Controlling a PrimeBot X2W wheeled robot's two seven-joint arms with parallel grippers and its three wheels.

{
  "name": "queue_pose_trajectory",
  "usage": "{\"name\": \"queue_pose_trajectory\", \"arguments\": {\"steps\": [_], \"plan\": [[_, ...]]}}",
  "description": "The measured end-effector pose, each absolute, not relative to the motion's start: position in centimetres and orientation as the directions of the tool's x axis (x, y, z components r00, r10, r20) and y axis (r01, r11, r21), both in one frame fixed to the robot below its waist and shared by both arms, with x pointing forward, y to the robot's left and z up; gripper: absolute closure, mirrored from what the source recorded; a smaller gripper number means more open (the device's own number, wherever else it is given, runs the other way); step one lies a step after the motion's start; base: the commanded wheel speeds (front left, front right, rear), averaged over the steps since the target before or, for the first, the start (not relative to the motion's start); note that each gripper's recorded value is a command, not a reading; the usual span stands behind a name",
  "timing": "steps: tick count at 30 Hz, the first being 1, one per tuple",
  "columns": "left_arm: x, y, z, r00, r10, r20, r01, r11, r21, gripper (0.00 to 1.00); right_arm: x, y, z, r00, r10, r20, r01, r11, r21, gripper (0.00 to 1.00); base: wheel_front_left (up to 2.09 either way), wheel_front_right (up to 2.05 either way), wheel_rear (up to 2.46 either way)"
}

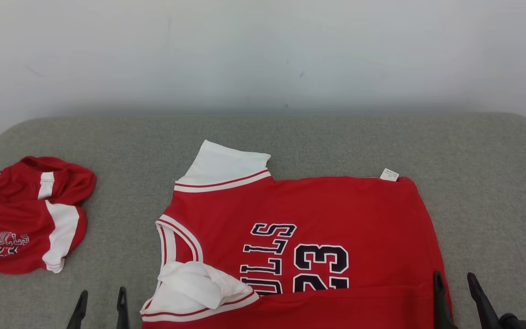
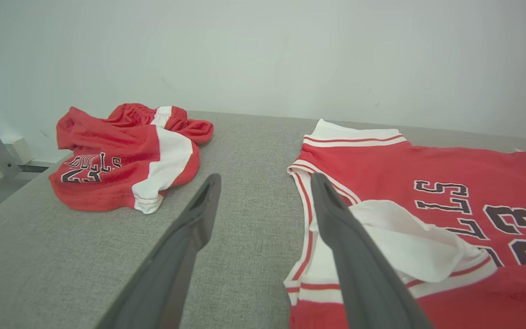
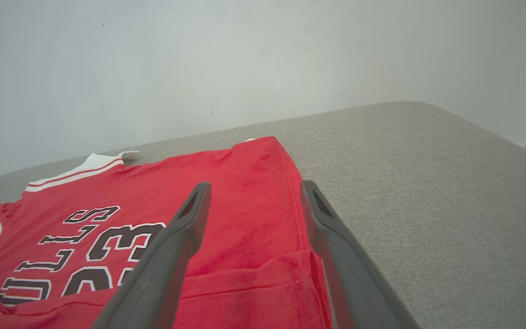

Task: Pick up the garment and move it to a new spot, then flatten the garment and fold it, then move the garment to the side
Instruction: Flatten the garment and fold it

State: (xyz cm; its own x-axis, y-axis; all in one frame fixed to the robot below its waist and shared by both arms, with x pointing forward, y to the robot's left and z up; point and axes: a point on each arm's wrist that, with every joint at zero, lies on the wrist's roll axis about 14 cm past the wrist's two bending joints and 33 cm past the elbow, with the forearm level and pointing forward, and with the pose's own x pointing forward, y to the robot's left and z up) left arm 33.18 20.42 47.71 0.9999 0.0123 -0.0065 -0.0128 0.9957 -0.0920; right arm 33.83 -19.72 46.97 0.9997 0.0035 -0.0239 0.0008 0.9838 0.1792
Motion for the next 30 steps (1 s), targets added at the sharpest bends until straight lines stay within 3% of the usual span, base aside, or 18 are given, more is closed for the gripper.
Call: {"name": "queue_pose_trajectory", "arguments": {"steps": [8, 18, 30], "plan": [[38.0, 18.4, 48.5, 0.997, -0.079, 0.018, 0.081, 0.992, -0.101, 0.00, 36.2, -19.4, 48.1, 1.000, 0.005, 0.016, -0.008, 0.984, 0.179, 0.00, 0.00, 0.00, 0.00], [48.4, 16.7, 50.7, 0.965, -0.259, 0.033, 0.258, 0.966, 0.015, 0.00, 41.2, -18.8, 50.6, 0.995, 0.029, 0.092, -0.044, 0.985, 0.168, 0.00, 0.00, 0.00, 0.00], [59.7, 12.2, 49.0, 0.889, -0.419, -0.183, 0.428, 0.904, 0.009, 0.00, 45.8, -20.9, 50.1, 0.997, -0.002, 0.078, -0.009, 0.990, 0.142, 0.00, 0.00, 0.00, 0.00]]}}
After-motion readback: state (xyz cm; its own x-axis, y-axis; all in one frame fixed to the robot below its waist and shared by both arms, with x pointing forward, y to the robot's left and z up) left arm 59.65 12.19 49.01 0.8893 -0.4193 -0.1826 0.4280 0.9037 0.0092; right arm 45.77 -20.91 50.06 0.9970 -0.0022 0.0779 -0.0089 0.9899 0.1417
